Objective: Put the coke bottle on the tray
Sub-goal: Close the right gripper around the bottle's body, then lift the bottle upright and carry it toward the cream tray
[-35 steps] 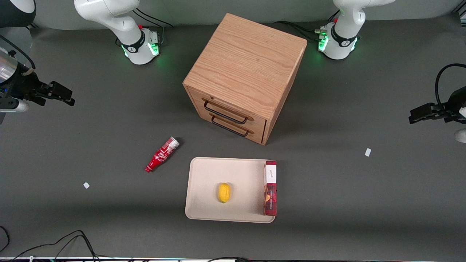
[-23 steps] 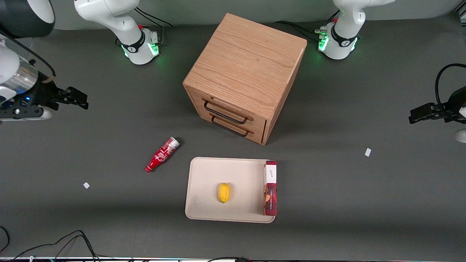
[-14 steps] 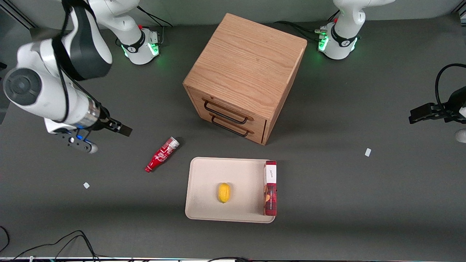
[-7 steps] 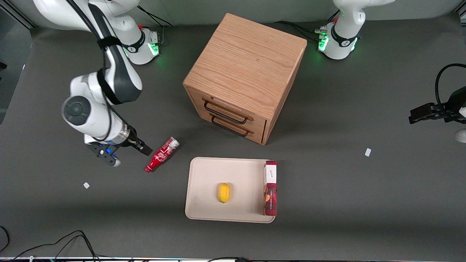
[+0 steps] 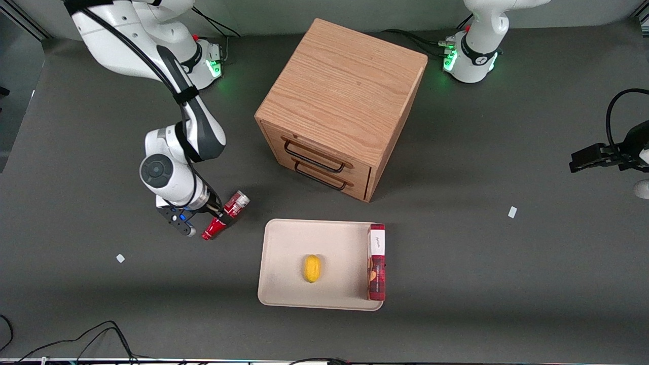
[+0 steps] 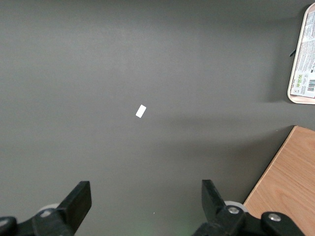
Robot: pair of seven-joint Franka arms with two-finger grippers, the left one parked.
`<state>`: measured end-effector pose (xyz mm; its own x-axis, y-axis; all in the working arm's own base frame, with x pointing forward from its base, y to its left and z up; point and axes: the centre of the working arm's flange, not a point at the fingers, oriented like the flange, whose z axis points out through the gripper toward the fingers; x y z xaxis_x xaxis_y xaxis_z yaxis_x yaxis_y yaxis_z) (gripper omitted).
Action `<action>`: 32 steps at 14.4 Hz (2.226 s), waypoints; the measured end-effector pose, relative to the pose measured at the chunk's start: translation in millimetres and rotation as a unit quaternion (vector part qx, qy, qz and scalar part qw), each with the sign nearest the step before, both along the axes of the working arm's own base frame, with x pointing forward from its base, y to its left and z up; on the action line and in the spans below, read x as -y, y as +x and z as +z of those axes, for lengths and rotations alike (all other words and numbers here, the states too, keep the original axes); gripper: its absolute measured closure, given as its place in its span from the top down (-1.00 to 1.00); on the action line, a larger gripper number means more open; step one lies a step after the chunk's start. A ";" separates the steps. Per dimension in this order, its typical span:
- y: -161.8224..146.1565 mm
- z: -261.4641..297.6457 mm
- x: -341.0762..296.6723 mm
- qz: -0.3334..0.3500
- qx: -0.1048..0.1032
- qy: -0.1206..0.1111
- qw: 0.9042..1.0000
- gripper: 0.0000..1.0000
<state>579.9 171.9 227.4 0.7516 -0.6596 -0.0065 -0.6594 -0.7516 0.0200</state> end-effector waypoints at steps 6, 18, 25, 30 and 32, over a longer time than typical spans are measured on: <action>-4.6 -40.5 1.6 -0.002 0.024 0.002 1.000 1.00; -3.3 -40.7 -1.7 0.000 0.032 0.005 0.999 0.11; 31.0 66.5 -9.3 0.092 -0.006 0.005 0.996 0.11; 65.0 201.2 5.1 0.186 -0.026 0.008 0.982 0.11; 71.6 236.0 -2.2 0.221 -0.021 -0.007 0.975 0.11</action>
<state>651.5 174.0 463.5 0.9615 -0.2724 -0.0365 -0.2704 -0.9614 0.0511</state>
